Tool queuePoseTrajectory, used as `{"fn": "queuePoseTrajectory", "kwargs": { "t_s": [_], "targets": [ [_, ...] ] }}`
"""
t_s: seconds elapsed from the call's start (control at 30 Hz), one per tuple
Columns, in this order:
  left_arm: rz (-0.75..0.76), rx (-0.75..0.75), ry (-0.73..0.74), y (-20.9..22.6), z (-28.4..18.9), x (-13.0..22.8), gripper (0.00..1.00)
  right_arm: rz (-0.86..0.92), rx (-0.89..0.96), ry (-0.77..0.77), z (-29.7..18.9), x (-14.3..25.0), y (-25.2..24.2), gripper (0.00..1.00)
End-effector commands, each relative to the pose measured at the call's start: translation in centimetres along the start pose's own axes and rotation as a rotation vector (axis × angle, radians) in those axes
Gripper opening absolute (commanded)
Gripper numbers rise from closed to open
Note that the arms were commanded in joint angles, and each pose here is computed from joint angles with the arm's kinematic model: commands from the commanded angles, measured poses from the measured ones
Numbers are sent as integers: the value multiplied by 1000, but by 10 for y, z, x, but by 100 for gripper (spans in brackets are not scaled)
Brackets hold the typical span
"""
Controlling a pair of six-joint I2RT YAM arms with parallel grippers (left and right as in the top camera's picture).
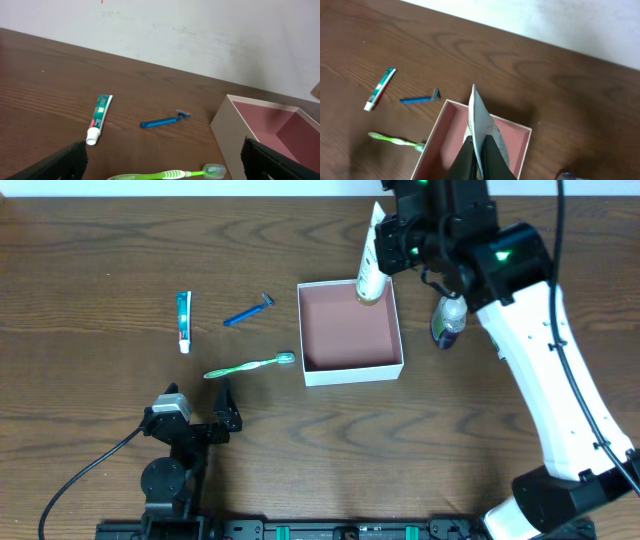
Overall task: Pack container
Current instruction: 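Carry the tube over the box and lower it upright inside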
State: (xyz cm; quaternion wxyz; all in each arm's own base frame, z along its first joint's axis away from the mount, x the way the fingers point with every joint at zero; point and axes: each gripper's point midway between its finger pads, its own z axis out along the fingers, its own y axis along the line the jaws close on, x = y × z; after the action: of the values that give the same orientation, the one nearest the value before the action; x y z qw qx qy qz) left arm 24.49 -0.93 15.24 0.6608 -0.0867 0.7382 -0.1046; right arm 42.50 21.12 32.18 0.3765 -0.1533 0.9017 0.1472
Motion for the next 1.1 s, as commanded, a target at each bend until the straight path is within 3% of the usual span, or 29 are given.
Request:
{"fn": "queuePoseTrajectory", "kwargs": {
  "t_s": [0.0, 0.4, 1.07],
  "targets": [
    [0, -8, 46, 4, 1, 15, 98, 53, 11, 5, 17, -1, 10, 1],
    [0, -8, 46, 4, 1, 15, 98, 67, -20, 94, 91, 25, 39, 1],
    [1, -8, 46, 4, 1, 15, 98, 11, 5, 6, 138, 18, 68, 1]
  ]
}}
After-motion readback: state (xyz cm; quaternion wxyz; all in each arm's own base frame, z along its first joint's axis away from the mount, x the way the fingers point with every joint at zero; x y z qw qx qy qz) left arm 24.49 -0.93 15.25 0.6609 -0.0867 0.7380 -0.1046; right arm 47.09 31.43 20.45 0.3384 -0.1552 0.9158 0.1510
